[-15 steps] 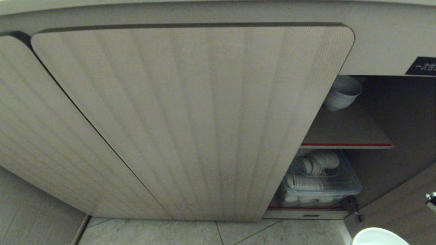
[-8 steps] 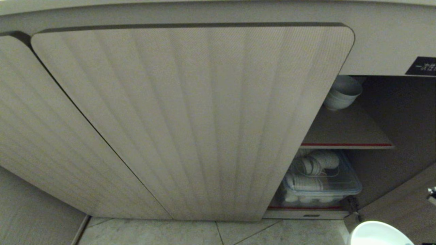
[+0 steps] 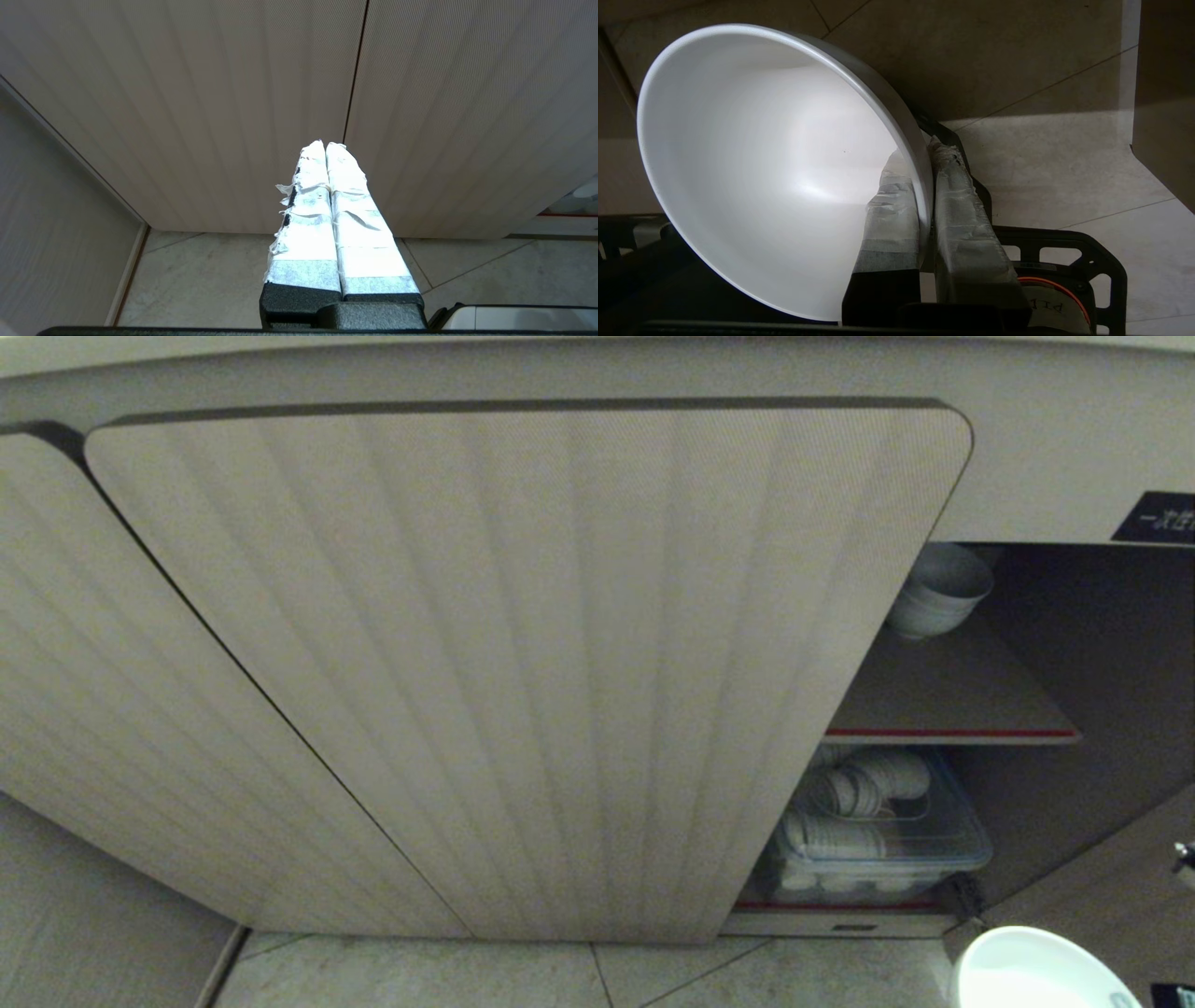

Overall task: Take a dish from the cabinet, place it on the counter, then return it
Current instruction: Put it back into the cabinet

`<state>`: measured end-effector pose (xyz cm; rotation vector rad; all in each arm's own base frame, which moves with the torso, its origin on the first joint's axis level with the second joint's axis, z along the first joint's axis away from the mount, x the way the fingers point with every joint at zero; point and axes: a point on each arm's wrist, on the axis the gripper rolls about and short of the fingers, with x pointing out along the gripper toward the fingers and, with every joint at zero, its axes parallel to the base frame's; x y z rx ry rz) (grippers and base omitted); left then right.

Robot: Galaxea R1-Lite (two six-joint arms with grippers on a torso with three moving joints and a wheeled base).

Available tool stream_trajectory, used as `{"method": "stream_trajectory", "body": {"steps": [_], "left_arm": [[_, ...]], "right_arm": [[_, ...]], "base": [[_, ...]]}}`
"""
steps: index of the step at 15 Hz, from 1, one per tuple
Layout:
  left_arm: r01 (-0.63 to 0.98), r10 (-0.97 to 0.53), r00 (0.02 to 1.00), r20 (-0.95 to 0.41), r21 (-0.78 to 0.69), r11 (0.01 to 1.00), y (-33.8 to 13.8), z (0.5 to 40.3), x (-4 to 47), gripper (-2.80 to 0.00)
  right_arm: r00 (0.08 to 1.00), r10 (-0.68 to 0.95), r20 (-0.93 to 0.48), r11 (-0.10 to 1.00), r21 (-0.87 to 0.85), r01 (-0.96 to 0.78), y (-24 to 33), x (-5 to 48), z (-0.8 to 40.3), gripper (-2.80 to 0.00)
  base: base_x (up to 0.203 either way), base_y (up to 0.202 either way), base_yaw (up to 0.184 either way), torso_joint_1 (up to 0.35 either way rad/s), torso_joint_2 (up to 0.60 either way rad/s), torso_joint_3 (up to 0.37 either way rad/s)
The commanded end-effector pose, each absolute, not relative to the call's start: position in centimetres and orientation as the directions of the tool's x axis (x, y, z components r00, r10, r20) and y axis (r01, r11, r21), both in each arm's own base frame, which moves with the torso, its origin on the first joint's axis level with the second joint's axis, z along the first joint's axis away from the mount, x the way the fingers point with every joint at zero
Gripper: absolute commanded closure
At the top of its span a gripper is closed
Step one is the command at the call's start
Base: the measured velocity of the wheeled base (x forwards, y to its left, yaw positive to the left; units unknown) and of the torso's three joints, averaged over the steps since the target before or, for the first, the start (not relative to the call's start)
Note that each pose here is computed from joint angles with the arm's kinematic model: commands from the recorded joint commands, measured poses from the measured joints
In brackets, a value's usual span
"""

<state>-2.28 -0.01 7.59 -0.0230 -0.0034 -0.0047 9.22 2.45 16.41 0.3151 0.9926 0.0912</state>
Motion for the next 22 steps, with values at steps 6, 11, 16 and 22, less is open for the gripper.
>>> {"method": "stream_trajectory", "body": {"steps": [6, 11, 16, 22], "left_arm": [[0.005, -0.005, 1.000, 0.005, -0.023, 1.000, 0.0, 7.6, -2.3, 0.00], [0.005, -0.005, 1.000, 0.005, -0.023, 1.000, 0.0, 7.6, -2.3, 0.00], [0.005, -0.005, 1.000, 0.005, -0.023, 1.000, 0.0, 7.6, -2.3, 0.00], [0.005, -0.005, 1.000, 0.005, -0.023, 1.000, 0.0, 7.6, -2.3, 0.00]], "right_arm": [[0.563, 0.166, -0.810, 0.915, 0.339, 0.218, 2.1, 13.1, 15.8, 0.00], [0.594, 0.169, -0.786, 0.846, 0.425, 0.321, 2.3, 15.1, 16.8, 0.00], [0.598, 0.167, -0.784, 0.788, 0.471, 0.397, 2.6, 17.2, 17.6, 0.00], [0.607, 0.095, -0.789, 0.732, 0.469, 0.494, 2.5, 19.0, 17.8, 0.00]], "base": [[0.000, 0.000, 0.000, 0.000, 0.00, 0.000], [0.000, 0.000, 0.000, 0.000, 0.00, 0.000], [0.000, 0.000, 0.000, 0.000, 0.00, 0.000], [0.000, 0.000, 0.000, 0.000, 0.00, 0.000]]}}
